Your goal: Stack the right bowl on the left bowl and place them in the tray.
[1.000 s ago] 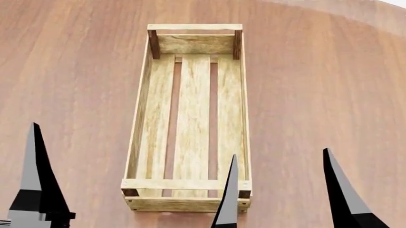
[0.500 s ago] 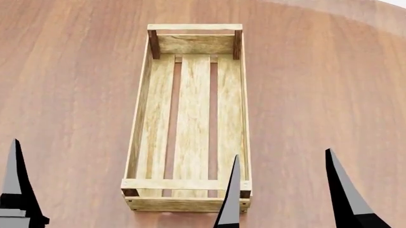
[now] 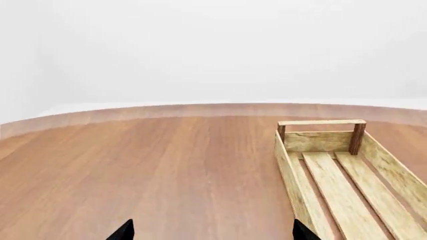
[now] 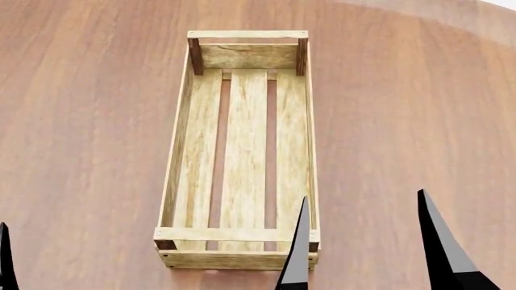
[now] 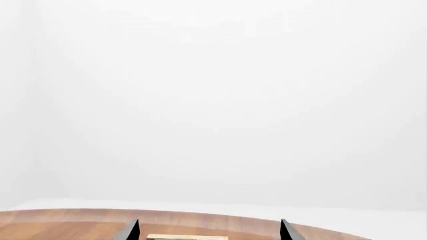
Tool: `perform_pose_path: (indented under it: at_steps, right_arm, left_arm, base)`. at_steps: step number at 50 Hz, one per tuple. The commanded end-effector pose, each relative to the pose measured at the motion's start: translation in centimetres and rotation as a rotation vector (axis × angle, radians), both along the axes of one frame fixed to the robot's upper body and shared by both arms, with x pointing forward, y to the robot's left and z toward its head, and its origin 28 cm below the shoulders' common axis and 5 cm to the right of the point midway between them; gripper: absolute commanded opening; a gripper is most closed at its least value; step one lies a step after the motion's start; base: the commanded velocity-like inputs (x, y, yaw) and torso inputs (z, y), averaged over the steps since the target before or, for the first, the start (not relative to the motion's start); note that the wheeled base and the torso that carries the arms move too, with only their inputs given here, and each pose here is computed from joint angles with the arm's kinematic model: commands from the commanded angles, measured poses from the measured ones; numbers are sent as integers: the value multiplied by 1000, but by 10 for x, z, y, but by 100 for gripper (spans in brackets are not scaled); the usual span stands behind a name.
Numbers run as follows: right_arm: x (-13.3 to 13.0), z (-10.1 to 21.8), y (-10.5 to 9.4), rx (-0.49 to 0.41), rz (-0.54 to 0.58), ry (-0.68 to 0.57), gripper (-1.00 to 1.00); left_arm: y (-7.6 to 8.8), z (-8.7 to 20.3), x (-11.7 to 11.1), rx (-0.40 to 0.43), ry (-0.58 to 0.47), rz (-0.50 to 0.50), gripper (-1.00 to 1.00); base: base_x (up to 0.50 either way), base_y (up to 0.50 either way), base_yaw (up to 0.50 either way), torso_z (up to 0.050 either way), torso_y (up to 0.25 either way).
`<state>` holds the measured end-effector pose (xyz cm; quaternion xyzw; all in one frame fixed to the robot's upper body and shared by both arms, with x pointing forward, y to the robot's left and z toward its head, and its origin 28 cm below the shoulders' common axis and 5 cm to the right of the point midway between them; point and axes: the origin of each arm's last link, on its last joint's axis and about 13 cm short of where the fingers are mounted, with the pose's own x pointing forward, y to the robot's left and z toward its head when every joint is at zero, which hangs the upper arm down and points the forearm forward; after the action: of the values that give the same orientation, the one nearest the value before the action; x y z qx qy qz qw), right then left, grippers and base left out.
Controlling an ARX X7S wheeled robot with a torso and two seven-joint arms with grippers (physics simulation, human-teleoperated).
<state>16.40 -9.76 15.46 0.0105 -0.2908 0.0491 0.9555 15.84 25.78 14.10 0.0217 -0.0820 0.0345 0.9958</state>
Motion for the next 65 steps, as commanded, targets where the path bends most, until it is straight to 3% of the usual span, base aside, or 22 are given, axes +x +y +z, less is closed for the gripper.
perform_pose_path:
  at_steps: [1, 12, 54, 65]
  right_arm:
    - [1, 1, -1, -10, -14, -15, 100]
    - [2, 0, -2, -9, -18, -12, 100]
    - [2, -4, -2, -13, -23, -4, 100]
    - [2, -3, -2, -14, -23, -3, 100]
  left_arm:
    - [11, -3, -6, -94, 84, -39, 100]
    - [16, -1, -7, -229, 130, -39, 100]
    - [21, -29, -4, -421, 278, -5, 100]
    - [21, -30, -5, -525, 332, 23, 100]
  base:
    - [0, 0, 0, 0, 0]
    - [0, 0, 0, 0, 0]
    - [0, 0, 0, 0, 0]
    - [0, 0, 0, 0, 0]
